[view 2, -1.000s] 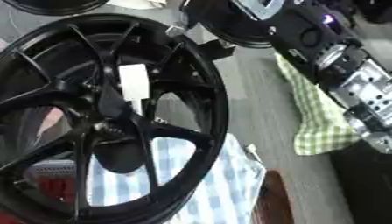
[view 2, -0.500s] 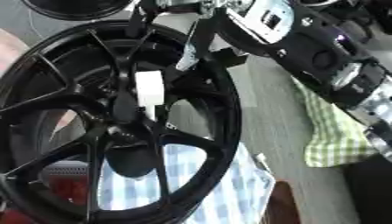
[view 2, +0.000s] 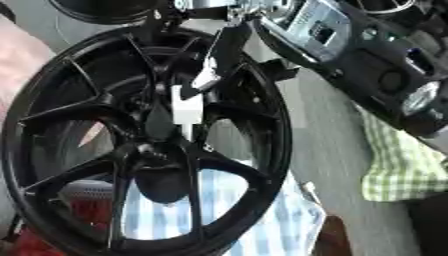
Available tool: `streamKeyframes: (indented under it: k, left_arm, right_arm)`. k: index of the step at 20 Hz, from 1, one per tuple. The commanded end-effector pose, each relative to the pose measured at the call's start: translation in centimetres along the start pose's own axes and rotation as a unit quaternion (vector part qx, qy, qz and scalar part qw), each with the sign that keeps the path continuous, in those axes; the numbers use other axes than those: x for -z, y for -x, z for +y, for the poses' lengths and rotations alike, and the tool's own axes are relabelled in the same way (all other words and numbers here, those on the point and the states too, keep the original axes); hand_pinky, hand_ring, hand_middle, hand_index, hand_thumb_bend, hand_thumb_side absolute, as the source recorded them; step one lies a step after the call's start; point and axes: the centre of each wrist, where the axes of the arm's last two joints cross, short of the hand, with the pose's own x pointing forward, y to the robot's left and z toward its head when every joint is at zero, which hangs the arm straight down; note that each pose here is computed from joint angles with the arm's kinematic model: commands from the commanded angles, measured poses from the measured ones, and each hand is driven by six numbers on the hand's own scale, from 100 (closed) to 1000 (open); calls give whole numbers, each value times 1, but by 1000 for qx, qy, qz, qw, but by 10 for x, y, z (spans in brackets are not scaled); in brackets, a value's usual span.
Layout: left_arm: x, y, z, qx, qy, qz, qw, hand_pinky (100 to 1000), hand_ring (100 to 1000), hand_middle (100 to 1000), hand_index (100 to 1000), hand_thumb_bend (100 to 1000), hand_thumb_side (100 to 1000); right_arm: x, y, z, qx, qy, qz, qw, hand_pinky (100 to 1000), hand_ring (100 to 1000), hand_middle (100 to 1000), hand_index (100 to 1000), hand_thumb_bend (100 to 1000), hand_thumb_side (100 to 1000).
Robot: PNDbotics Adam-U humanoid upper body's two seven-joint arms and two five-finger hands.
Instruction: Pull the pin out of the wheel hub.
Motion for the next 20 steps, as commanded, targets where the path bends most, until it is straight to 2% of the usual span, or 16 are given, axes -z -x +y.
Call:
streamKeyframes:
  k: [1,9,20]
  left_arm:
    - [4,-9,4,13,8,-11,1000,755,698,748,816,135,825]
    - [2,-8,5,16,8,-9,1000,755,699,747,816,134,824]
    - [-4,-6,8,23,3,4,1000,754,699,747,815,135,822]
  right_arm:
    - [-4,-12,-12,-5,22,-2,1000,874,899,759,832,596,235]
    - [-3,-15,-10,1,20,10,1000,868,887,747,827,586,240]
    - [11,-27,-1,52,5,48,997,875,879,708,846,672,220]
